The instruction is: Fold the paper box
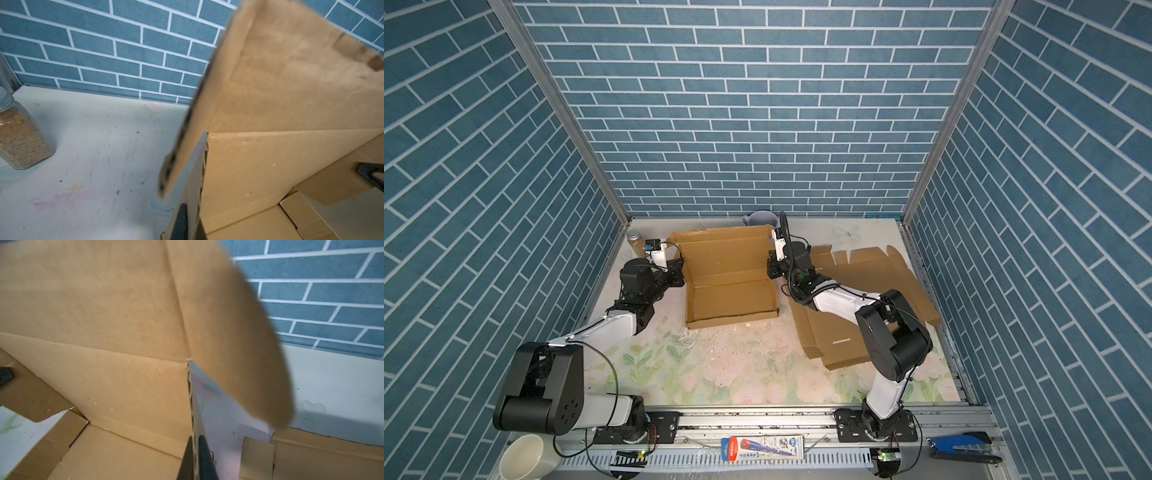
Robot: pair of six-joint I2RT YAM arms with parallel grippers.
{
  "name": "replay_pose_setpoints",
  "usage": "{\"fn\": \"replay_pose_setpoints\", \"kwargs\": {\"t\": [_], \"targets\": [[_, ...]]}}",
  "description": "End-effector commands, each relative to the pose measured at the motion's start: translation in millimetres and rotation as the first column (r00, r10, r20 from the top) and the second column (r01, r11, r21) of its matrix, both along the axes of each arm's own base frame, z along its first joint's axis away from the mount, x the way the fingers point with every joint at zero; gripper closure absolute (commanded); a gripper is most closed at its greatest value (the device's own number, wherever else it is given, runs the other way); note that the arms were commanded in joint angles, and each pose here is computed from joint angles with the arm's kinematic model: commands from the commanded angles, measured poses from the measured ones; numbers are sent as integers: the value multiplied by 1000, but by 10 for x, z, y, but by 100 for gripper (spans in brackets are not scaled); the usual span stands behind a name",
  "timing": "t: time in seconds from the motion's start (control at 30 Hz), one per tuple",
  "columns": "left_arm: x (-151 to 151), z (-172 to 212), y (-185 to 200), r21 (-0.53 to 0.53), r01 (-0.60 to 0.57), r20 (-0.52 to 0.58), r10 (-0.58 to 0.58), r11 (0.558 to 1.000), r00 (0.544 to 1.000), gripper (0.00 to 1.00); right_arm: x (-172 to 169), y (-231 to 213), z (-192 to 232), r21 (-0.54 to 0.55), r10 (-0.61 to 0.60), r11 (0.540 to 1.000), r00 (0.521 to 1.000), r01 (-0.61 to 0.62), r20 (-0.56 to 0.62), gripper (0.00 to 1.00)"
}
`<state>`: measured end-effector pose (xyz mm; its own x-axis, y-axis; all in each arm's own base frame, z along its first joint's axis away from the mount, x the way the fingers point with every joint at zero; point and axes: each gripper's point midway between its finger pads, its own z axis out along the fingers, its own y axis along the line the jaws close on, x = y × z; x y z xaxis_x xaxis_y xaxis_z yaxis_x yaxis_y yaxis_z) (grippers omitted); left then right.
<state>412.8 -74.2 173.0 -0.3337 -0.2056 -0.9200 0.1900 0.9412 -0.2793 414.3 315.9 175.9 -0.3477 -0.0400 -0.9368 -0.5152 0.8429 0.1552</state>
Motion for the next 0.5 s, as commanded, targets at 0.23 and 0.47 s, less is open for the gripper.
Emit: {"fn": "replay_pose_setpoints", "kwargs": {"t": [0.23,0.47], "targets": [[-149,137,-200,-23,2,184,3,1000,983,100,-286,71,62,140,-42,990,986,20,159,100],[-280,-35,-278,7,5,192,-7,1000,981,100,-487,19,-224,140,-42,990,988,21,148,100]]}}
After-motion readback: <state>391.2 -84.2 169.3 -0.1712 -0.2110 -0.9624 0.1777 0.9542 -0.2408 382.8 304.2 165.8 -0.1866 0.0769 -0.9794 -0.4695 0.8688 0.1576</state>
